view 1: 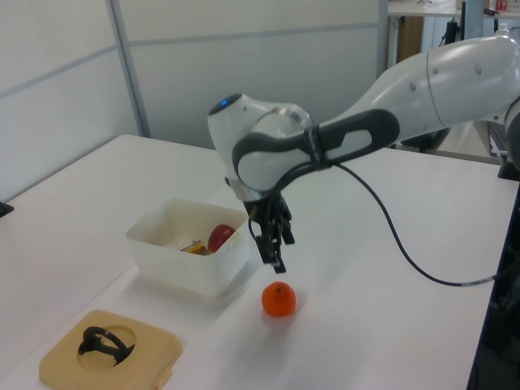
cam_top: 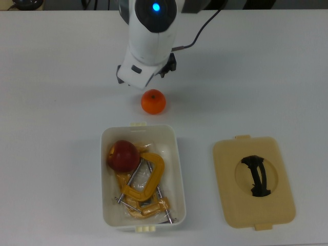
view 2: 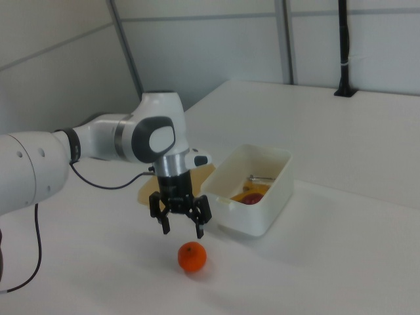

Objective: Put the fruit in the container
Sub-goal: 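Move the gripper to the orange mandarin and close on it, then carry the mandarin over the container and open the gripper inside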

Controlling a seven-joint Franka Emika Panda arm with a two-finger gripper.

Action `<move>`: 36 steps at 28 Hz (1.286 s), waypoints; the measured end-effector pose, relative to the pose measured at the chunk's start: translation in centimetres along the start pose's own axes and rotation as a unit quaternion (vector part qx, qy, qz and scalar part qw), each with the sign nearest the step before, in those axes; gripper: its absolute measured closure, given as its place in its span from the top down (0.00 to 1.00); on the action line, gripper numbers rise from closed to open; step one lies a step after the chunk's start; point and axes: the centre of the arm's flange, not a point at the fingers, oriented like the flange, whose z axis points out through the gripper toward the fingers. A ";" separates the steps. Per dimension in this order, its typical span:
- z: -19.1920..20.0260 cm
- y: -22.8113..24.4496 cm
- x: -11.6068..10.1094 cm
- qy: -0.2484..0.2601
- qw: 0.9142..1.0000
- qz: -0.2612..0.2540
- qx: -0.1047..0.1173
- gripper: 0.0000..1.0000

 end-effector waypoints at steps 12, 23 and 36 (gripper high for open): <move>7.3 -1.0 2.5 -0.002 1.000 -0.002 0.006 1.00; 8.4 -1.2 3.2 0.004 1.000 0.000 0.006 0.80; -5.5 0.0 1.2 0.126 0.992 0.017 -0.020 0.80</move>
